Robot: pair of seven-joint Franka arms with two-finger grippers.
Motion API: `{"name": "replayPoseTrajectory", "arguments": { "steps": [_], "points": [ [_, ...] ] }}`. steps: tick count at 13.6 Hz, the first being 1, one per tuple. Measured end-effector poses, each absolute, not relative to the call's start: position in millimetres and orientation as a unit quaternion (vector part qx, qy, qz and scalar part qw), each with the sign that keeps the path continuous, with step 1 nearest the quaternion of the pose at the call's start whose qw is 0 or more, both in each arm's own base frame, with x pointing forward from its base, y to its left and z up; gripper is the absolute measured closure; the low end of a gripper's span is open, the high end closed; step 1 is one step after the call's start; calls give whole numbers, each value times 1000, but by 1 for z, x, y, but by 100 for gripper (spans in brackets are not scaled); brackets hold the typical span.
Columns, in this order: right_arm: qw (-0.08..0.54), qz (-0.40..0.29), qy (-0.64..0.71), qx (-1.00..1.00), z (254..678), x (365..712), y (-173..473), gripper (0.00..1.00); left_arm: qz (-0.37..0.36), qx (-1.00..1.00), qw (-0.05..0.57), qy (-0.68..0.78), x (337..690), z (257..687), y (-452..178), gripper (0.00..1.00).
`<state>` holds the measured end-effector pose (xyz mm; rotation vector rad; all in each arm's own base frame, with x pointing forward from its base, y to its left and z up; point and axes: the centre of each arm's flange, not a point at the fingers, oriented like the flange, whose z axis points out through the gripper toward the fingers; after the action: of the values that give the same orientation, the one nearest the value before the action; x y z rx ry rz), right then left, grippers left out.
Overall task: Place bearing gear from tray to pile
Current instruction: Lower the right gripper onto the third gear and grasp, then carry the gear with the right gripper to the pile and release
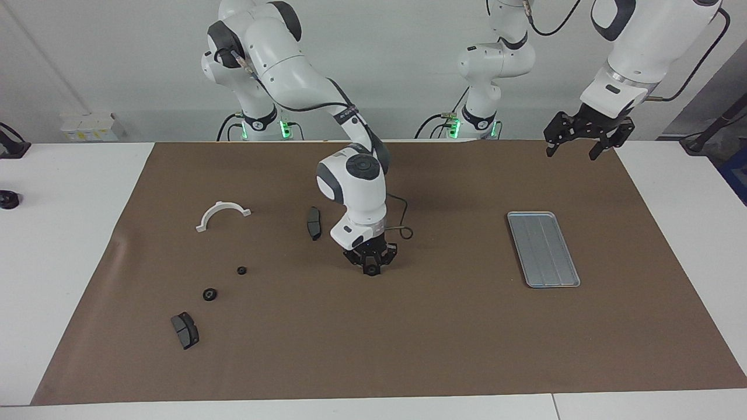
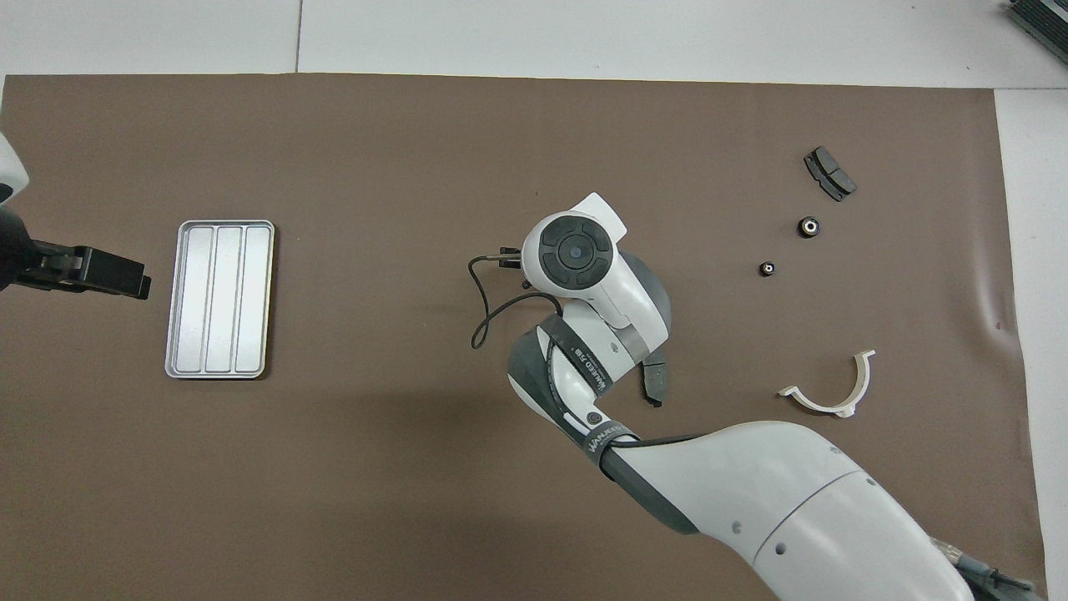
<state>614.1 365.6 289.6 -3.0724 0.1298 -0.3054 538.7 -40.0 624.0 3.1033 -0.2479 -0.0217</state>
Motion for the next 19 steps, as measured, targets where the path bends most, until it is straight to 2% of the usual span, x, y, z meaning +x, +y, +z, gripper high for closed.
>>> {"name": "replayPoseTrajectory", "arguments": {
  "steps": [4, 8, 10, 14, 19],
  "points": [
    [11, -103, 33, -994, 299, 638, 332, 65, -10, 997, 14, -72, 539, 623, -31, 0],
    [-15, -102, -19, -995, 320, 690, 224, 65, -10, 997, 14, -71, 539, 623, -30, 0],
    [-19, -102, -39, -994, 323, 705, 175, 65, -10, 997, 14, -71, 539, 623, -30, 0],
    [-25, -99, -74, -992, 324, 717, 117, 65, -10, 997, 14, -71, 539, 623, -30, 0],
    [19, -116, -60, -991, 329, 728, 68, 65, -10, 997, 14, -71, 539, 623, -30, 0]
  ]
}}
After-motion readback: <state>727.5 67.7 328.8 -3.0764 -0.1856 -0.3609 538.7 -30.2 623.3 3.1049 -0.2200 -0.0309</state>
